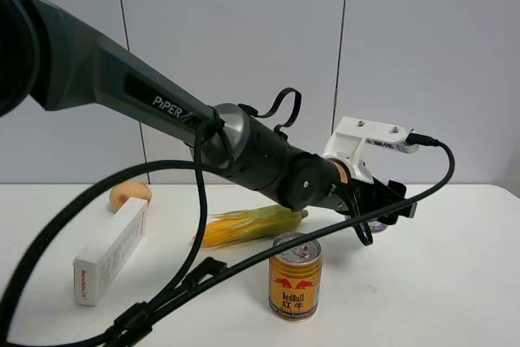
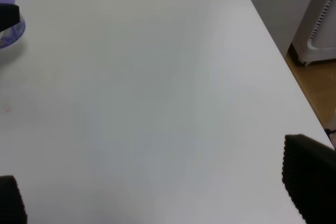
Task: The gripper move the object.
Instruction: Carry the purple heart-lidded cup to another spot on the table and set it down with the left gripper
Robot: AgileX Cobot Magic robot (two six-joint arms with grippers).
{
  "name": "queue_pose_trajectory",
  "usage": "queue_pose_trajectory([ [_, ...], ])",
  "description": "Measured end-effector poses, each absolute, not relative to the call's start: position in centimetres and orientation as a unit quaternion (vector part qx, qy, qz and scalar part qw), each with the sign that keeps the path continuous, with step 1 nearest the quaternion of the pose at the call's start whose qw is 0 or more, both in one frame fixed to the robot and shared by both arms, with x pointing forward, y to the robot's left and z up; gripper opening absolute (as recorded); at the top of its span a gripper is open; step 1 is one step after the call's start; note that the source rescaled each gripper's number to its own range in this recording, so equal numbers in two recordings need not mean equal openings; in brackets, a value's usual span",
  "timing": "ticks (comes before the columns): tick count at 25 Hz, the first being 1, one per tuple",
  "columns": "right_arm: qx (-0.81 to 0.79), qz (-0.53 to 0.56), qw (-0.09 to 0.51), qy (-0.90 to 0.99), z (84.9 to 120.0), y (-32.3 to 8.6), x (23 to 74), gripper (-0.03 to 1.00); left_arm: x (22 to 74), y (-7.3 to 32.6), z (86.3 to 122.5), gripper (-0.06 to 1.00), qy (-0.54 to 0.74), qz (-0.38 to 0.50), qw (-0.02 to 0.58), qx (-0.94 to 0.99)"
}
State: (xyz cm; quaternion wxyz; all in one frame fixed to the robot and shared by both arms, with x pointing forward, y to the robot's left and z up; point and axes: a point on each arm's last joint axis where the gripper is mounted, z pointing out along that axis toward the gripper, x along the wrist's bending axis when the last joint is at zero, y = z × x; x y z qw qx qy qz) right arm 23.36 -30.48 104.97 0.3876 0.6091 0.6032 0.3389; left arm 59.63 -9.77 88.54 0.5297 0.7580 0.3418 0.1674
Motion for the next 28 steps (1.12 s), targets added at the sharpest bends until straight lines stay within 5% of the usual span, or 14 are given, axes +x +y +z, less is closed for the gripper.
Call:
queue_pose_trajectory([
  [13, 0.609, 0.339, 0.388, 0.603, 105.0, -30.5, 23.4, 1.0, 59.8, -10.0, 88.9, 0.02, 0.331, 0.178, 0.565, 0.735],
  [28, 0.609, 0.339, 0.388, 0.603, 105.0, -30.5, 23.4, 1.0, 60.6, -8.6, 86.9, 0.02, 0.36, 0.165, 0.499, 0.77],
])
